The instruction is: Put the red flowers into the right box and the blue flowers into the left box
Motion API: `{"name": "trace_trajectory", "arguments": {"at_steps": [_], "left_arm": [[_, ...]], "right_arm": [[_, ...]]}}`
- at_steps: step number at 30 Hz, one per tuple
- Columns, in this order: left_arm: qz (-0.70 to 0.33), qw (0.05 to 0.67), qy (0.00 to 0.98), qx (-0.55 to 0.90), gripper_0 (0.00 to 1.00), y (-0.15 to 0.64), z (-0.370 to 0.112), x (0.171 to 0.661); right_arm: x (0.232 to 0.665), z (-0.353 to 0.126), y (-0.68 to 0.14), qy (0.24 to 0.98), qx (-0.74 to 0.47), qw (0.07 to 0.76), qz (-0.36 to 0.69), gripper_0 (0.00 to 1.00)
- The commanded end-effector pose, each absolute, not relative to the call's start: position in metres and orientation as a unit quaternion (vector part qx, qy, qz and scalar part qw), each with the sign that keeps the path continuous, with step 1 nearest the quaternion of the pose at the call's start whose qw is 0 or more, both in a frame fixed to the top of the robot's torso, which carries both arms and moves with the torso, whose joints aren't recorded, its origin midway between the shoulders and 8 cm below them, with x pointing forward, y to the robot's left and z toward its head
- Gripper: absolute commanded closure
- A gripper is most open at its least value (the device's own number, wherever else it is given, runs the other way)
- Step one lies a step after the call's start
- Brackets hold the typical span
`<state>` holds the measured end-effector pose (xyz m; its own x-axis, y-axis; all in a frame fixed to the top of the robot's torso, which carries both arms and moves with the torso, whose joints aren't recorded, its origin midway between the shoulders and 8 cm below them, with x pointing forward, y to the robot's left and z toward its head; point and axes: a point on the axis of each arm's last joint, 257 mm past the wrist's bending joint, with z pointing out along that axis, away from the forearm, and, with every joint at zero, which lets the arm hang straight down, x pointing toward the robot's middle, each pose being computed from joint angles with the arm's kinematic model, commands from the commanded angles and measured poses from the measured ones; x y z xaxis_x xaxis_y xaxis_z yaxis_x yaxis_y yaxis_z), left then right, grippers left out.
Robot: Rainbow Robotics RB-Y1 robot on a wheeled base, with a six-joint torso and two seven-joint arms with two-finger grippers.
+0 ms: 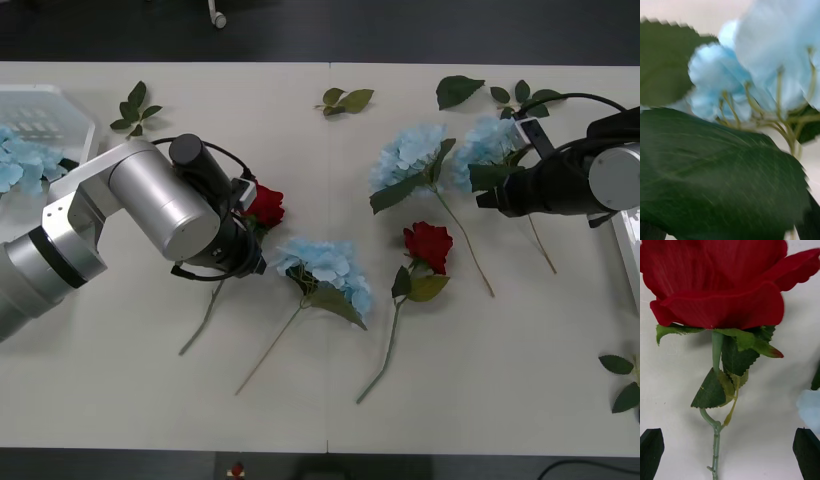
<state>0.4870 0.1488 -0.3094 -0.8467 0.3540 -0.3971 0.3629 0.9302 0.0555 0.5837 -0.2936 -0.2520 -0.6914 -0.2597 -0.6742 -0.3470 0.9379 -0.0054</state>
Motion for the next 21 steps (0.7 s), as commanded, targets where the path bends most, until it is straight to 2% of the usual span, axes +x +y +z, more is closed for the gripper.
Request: {"name": "trace_trajectory", "arguments": {"at_steps": [1,21], "left_arm": [[0.003,0.222,0.952,0.212,0.0,0.148,-0.296,0.509],[0.021,0.207,0.951,0.227,0.0,0.15,-0.323,0.506]], "right_arm": [[0.608,-0.226,-0.286,0.907,-0.151,0.388,0.068,0.11],[0.62,-0.257,-0.316,0.915,-0.153,0.372,0.017,0.11]]}}
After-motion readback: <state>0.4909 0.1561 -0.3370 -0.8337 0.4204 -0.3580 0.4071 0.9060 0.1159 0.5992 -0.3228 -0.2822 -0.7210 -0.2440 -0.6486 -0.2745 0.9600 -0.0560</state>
